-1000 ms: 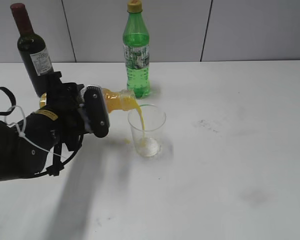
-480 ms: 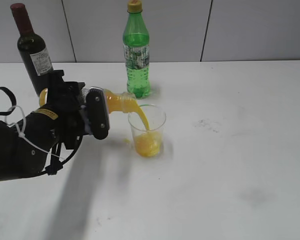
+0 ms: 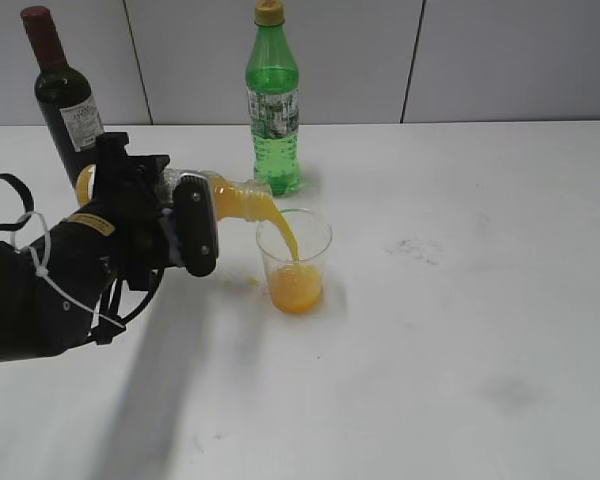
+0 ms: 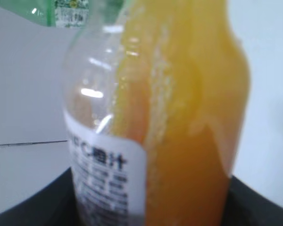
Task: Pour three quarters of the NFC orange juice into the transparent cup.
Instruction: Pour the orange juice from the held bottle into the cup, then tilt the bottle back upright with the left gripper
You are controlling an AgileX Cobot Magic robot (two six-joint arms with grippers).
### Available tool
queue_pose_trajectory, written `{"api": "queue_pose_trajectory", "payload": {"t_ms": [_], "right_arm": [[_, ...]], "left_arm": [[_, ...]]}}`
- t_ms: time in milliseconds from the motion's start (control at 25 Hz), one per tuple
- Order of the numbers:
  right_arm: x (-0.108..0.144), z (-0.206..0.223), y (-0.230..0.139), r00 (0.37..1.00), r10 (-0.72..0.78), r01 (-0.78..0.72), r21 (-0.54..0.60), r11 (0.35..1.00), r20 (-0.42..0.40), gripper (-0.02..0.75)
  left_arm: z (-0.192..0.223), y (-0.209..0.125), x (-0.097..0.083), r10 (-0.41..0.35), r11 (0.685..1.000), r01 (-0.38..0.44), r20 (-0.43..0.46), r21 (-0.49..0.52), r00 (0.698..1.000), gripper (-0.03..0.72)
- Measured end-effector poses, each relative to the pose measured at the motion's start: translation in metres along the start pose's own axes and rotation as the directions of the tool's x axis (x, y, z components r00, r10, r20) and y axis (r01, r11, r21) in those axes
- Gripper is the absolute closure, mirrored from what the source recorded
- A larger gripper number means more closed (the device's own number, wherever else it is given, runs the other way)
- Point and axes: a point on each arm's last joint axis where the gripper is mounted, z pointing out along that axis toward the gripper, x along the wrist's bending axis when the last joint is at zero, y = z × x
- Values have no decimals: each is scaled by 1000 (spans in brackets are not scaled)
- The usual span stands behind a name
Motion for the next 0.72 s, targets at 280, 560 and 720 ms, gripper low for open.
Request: {"api": "queue_pose_trajectory", "payload": {"t_ms": [280, 560, 720], "right_arm": [[0, 0, 0, 1000, 0, 0, 0, 1000, 0, 148], [0, 0, 0, 1000, 0, 0, 0, 1000, 0, 148], [0, 0, 0, 1000, 0, 0, 0, 1000, 0, 148]], "left_arm": [[0, 0, 5, 22, 1000, -22, -57, 3, 998, 218], [0, 0, 8, 55, 998, -55, -91, 5, 994, 218], [0, 0, 10, 67, 998, -67, -105, 9, 992, 218]]}}
